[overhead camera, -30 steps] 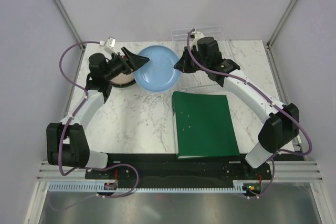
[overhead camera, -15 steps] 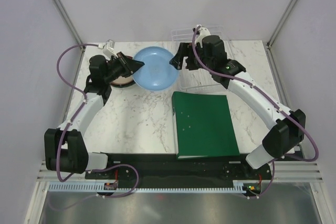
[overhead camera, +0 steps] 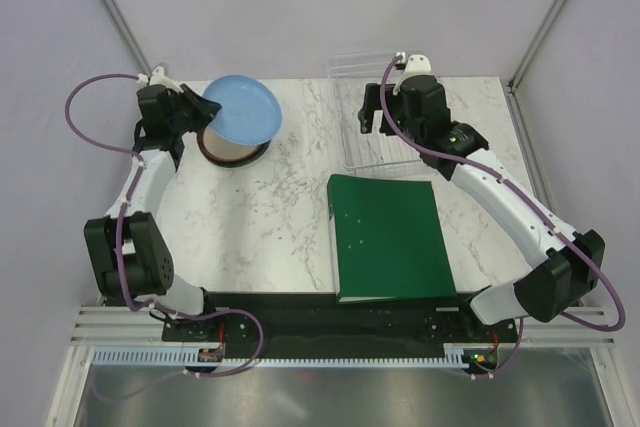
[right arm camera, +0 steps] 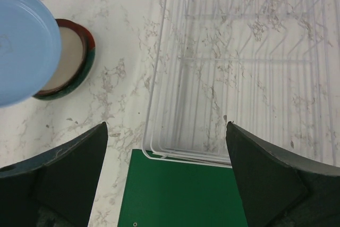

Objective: Unload the plates from the dish rack

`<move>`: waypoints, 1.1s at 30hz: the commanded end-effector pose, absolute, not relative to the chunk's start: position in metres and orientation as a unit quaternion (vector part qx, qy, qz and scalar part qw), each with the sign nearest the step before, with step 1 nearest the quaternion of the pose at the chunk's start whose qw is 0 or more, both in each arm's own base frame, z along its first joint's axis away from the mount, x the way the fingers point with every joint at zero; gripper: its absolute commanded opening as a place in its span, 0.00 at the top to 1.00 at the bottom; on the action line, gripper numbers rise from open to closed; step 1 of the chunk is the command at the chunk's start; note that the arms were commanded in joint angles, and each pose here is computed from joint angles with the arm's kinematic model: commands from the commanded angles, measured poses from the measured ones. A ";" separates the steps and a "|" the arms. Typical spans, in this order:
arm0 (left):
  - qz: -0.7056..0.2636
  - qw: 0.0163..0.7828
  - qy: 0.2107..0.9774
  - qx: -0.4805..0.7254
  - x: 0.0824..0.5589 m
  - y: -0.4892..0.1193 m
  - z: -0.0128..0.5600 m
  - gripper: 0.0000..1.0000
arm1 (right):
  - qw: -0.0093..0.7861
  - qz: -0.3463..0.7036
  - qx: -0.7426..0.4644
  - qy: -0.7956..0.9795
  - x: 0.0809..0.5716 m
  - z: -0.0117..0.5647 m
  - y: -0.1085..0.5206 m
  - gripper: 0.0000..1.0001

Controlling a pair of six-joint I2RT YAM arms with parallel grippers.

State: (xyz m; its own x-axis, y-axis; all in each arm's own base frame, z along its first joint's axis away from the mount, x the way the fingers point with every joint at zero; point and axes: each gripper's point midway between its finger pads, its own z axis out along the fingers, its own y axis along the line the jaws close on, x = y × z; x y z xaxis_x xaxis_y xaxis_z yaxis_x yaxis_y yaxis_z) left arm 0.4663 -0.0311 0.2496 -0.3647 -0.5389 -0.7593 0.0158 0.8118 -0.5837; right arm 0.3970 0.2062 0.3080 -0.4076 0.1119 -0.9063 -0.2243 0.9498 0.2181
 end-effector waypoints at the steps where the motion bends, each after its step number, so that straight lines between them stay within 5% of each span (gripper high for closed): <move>1: -0.221 0.527 0.797 -0.195 0.492 0.015 0.223 0.98 | 0.538 0.115 -0.027 0.835 0.397 0.292 0.183 0.02; 22: -0.230 0.442 0.833 -0.241 0.530 0.048 0.111 0.95 | 0.498 0.104 -0.016 0.861 0.407 0.245 0.160 0.02; 23: -0.233 0.440 0.834 -0.237 0.530 0.047 0.111 0.89 | 0.499 0.106 -0.015 0.860 0.407 0.246 0.160 0.02; 24: -0.246 0.435 0.836 -0.226 0.530 0.041 0.111 0.61 | 0.499 0.106 -0.013 0.860 0.407 0.246 0.159 0.02; 26: -0.257 0.426 0.839 -0.220 0.526 0.036 0.108 0.30 | 0.499 0.109 -0.015 0.860 0.405 0.247 0.161 0.02; 27: -0.256 0.427 0.839 -0.220 0.524 0.035 0.109 0.01 | 0.500 0.111 -0.015 0.859 0.405 0.248 0.161 0.02; 33: -0.258 0.436 0.841 -0.189 0.510 0.029 0.135 0.00 | 0.505 0.111 -0.011 0.856 0.399 0.252 0.157 0.02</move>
State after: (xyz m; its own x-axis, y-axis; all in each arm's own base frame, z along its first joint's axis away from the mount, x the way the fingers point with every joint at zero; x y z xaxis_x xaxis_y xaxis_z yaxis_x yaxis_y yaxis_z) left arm 0.5169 0.0382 0.0977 -0.5453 -0.6110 -0.5739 -0.2054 0.7611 -0.6152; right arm 0.4024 0.1604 0.2359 -0.5335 0.0734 -0.8426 -0.1264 0.9781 0.1652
